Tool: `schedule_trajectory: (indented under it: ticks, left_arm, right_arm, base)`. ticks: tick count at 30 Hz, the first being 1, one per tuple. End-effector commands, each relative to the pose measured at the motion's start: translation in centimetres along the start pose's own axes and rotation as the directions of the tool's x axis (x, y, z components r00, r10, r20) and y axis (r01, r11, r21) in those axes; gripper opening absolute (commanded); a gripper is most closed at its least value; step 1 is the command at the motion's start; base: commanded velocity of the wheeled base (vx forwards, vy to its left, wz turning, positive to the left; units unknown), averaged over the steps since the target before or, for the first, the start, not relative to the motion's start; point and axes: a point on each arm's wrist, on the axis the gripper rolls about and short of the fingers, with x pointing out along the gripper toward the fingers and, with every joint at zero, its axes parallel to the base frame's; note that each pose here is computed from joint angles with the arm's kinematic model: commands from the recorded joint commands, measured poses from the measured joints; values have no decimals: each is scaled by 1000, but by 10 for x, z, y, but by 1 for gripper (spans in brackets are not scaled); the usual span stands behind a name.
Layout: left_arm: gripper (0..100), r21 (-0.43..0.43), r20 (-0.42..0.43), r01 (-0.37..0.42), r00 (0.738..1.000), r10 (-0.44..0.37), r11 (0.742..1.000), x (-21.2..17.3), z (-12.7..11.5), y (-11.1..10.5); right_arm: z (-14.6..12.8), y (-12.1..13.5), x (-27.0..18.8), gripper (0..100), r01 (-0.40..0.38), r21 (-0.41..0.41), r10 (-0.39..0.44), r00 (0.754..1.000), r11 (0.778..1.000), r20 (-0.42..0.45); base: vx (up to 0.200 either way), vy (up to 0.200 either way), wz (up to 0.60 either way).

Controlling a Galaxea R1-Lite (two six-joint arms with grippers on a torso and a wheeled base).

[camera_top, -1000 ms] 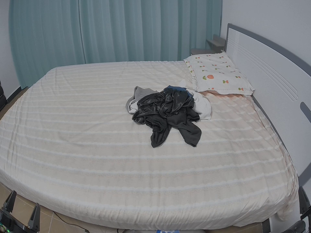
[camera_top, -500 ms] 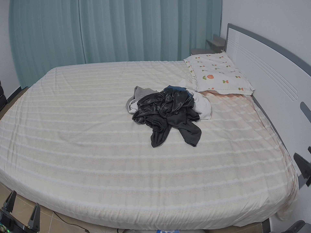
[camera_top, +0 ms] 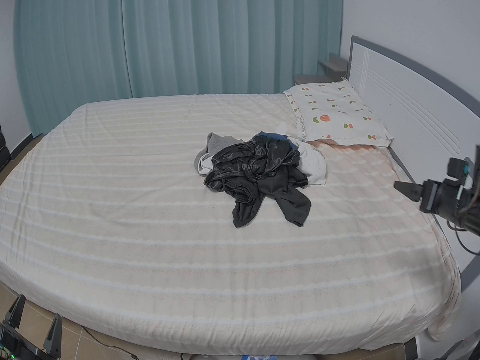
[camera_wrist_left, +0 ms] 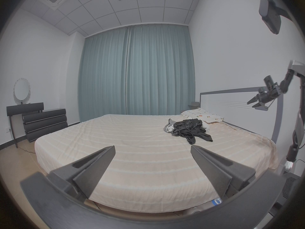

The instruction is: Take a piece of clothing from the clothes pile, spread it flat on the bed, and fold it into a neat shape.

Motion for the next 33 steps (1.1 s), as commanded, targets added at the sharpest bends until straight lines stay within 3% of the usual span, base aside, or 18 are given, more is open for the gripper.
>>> schedule_trajectory:
  ticks: [1,11,22,33]
  left_arm:
    - [100,-3,-7,0,1000,0,1000,1,-5,0]
    - [100,-13,-7,-1,1000,1,1000,1,-5,0]
    - [100,-9,-7,-3,1000,3,1000,1,-5,0]
    - [100,-11,-7,-4,1000,4,1000,1,-5,0]
  right_arm:
    - [-77,44,239,100,45,62,-33,984,997,-173]
    - [-91,68,284,100,40,91,-18,973,995,-230]
    - [-121,66,307,100,55,90,-29,963,994,-267]
    - [-133,67,327,100,69,88,-44,964,994,-263]
  base:
    - [0,0,0]
    - [0,0,0]
    - [0,0,0]
    - [0,0,0]
